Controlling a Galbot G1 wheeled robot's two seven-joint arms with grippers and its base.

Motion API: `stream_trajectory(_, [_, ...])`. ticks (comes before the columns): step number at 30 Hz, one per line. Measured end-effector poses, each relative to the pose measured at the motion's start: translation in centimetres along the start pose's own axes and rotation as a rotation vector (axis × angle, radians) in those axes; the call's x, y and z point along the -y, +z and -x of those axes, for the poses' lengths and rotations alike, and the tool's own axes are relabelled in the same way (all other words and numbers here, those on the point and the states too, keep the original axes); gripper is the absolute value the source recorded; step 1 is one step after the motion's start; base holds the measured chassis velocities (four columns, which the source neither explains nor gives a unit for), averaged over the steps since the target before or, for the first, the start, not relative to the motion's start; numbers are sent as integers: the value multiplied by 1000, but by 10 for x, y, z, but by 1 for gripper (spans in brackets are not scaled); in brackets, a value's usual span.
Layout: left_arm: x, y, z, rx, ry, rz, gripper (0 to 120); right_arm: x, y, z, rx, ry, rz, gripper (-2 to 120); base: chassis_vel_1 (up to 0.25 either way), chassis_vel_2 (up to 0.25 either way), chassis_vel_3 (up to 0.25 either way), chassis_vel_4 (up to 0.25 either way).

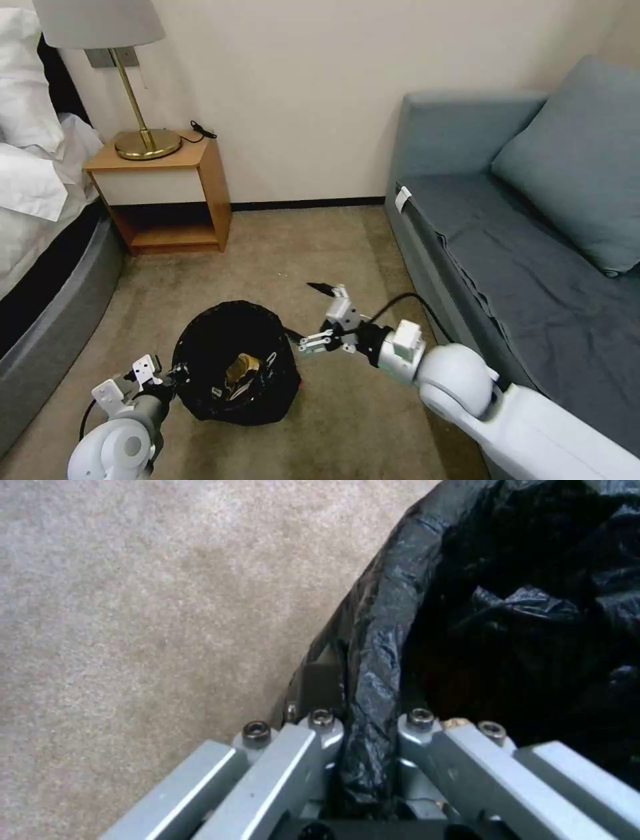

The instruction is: Pick up the trash bin, then pick up the garbage on the floor and place it into the trash bin.

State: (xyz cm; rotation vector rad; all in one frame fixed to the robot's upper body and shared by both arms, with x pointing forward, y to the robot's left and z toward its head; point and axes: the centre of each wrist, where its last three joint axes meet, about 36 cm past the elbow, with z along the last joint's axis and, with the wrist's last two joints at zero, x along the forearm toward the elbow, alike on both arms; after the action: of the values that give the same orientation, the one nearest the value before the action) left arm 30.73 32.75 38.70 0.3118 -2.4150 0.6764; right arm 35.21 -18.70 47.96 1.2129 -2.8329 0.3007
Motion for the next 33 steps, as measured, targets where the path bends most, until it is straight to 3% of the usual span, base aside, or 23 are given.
stream_trajectory(10, [-3,3,5,11,15,46,35,-10,15,-60,-47,180,-37,100,0,0,0,0])
stream_trajectory(13, [-6,7,4,63,44,113,52,-15,13,-78,-63,244,-29,100,0,0,0,0])
stream_trajectory(15, [-6,7,3,70,49,121,53,-16,12,-80,-64,250,-30,100,0,0,0,0])
stream_trajectory(18, [-4,7,-7,156,82,233,70,-20,12,-94,-79,296,-23,100,0,0,0,0])
stream_trajectory(19, [-4,7,-7,156,82,233,70,-20,12,-94,-79,296,-23,100,0,0,0,0])
stream_trajectory(21, [-3,7,-15,235,107,298,79,-22,10,-102,-77,328,-11,100,0,0,0,0])
stream_trajectory(23, [-2,7,-20,266,120,318,84,-22,9,-105,-77,343,-9,100,0,0,0,0])
stream_trajectory(26, [8,8,-36,366,158,380,96,-29,8,-113,-77,417,13,100,0,0,0,0])
stream_trajectory(29, [14,15,-47,432,174,442,100,-40,8,-116,-83,499,47,100,0,0,0,0])
stream_trajectory(33, [23,31,-65,462,195,472,100,-56,12,-118,-87,575,85,100,0,0,0,0])
